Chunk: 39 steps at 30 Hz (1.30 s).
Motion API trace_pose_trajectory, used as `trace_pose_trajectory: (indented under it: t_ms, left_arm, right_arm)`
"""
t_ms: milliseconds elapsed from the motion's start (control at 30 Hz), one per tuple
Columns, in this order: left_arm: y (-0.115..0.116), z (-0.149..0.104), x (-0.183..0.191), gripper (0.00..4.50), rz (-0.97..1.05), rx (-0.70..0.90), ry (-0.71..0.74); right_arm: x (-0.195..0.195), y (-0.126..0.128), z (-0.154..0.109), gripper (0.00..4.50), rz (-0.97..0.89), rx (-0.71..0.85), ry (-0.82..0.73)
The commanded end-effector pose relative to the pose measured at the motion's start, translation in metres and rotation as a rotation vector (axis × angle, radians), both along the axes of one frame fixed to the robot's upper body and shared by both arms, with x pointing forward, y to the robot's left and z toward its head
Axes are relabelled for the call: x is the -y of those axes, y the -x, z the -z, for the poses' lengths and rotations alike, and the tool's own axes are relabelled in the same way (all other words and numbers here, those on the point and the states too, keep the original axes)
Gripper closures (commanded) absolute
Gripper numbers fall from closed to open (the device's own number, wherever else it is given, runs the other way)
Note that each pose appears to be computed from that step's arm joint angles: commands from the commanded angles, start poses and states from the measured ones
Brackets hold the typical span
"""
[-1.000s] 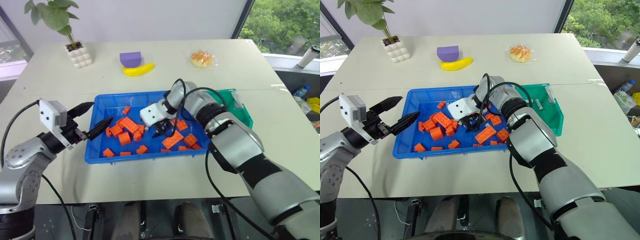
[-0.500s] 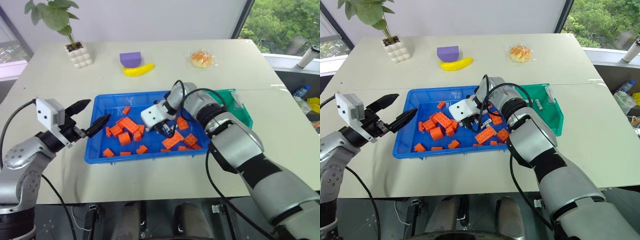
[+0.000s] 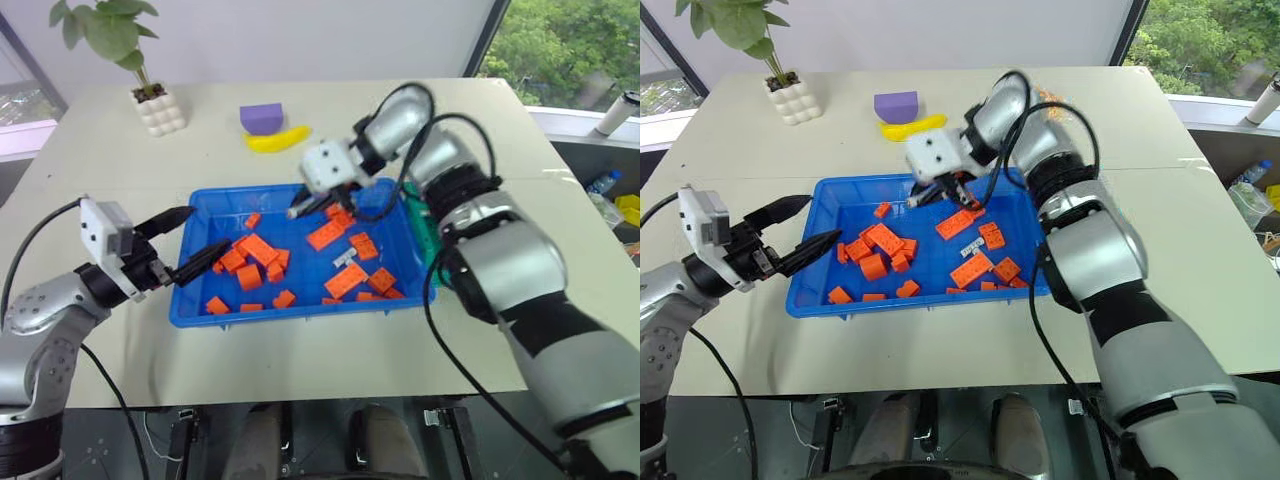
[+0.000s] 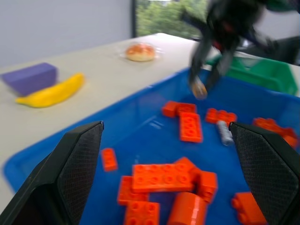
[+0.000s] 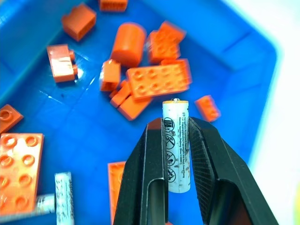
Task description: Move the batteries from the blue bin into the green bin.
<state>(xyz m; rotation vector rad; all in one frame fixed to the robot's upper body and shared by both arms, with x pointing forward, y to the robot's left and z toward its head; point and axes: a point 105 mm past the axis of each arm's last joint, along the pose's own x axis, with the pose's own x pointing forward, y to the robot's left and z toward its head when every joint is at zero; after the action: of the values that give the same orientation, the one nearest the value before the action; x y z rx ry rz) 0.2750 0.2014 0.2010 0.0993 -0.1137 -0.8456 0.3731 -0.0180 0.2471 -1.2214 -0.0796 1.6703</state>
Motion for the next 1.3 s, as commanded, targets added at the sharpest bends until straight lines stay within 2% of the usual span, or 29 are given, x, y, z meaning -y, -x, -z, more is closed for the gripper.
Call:
trace_pose_trajectory:
  t_ms: [33,267,533,733,1000,1100,1300]
  left_arm:
    - [-0.002,-0.010,0.009,0.00,0.094,0.013,-0.018]
    - [-0.012,-0.012,0.027,0.00,0.238,-0.002,-0.034]
    - [-0.019,-0.006,0.046,0.00,0.332,-0.022,-0.033]
    - [-0.022,-0.001,0.055,0.00,0.355,-0.029,-0.027]
    - [-0.026,-0.004,0.063,0.00,0.361,-0.004,-0.012]
    - [-0.027,-0.006,0.063,0.00,0.351,0.006,-0.011]
    - [-0.026,-0.007,0.056,0.00,0.311,0.014,-0.013]
  right_arm:
    - [0.020,0.000,-0.027,3.78,0.029,0.049,-0.047]
    - [0.100,-0.008,-0.034,3.78,0.254,0.084,0.015]
    - [0.152,0.010,-0.031,3.78,0.411,0.054,0.070]
    - [0.194,0.022,-0.002,3.78,0.562,0.006,0.177]
    - [0.232,0.013,0.033,3.78,0.713,0.032,0.258]
    - [0.239,0.008,0.039,2.94,0.742,0.057,0.275]
    - [0.242,-0.010,0.029,0.04,0.800,0.182,0.220]
